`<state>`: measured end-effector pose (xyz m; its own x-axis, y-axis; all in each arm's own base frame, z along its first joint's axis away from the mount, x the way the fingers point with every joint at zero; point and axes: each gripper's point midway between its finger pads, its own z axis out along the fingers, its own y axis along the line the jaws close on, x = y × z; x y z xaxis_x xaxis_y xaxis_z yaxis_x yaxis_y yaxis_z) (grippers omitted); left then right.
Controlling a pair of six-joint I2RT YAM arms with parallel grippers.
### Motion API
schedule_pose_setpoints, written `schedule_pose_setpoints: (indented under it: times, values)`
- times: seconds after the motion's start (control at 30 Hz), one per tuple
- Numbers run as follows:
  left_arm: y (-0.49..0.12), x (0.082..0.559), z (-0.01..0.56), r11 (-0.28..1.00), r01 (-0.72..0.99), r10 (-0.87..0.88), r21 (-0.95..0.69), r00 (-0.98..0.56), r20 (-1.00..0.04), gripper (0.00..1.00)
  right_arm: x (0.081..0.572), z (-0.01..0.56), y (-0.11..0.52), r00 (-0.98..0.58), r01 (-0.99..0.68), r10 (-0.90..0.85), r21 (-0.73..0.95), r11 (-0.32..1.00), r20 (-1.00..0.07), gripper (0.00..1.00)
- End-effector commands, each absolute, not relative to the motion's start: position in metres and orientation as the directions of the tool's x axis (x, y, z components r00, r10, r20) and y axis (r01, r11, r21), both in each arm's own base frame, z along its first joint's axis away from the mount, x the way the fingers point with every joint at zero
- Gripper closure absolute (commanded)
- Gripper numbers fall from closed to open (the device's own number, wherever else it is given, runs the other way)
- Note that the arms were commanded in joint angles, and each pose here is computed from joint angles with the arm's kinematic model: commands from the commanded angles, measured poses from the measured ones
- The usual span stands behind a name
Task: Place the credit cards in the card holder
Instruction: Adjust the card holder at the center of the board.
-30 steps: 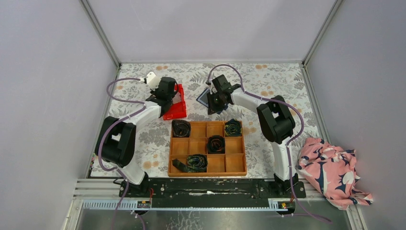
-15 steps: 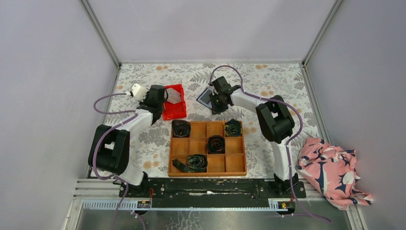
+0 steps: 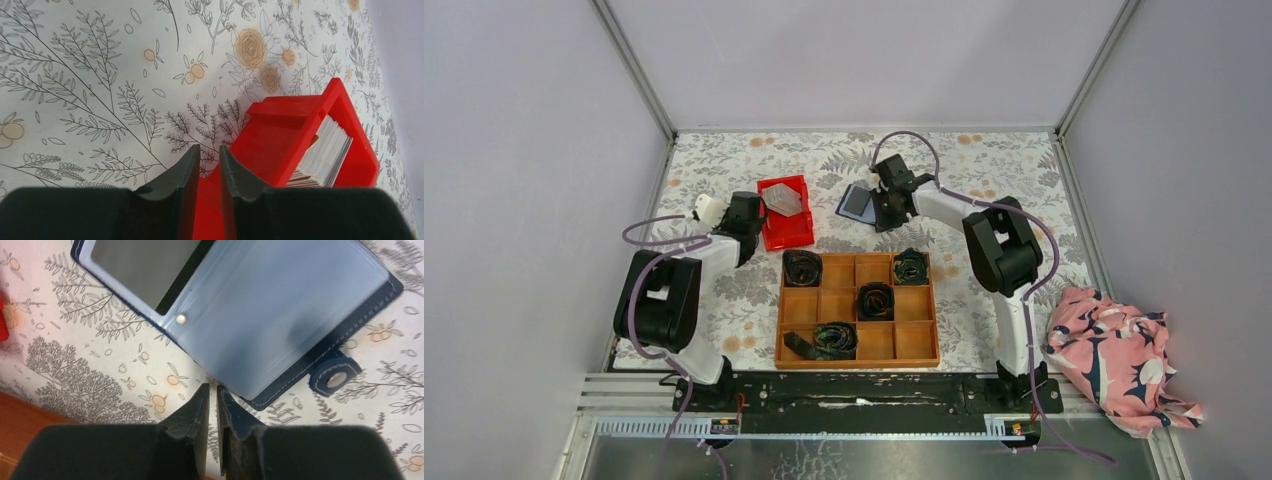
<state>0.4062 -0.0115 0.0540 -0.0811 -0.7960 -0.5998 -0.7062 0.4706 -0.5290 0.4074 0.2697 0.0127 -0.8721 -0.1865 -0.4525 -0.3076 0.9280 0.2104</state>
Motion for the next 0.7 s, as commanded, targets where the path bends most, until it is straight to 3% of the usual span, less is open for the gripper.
schedule_pose_setpoints:
  times: [0.0, 0.47, 0.67]
  values:
    - [-0.022, 0.418, 0.052, 0.448, -0.664, -0.831, -0.598, -0.061, -0.553, 0.73, 0.421, -0.002, 0.243, -0.888, -0.248, -0.166, 0.142, 0.958, -0.428, 0.82]
    - [-0.047, 0.417, 0.039, 0.444, -0.632, -0.861, -0.635, -0.104, -0.498, 0.75, 0.445, -0.001, 0.236, -0.885, -0.230, -0.147, 0.142, 0.963, -0.441, 0.82]
    - [-0.055, 0.421, 0.045, 0.446, -0.614, -0.865, -0.651, -0.109, -0.490, 0.75, 0.435, 0.009, 0.235, -0.881, -0.242, -0.149, 0.156, 0.958, -0.450, 0.77]
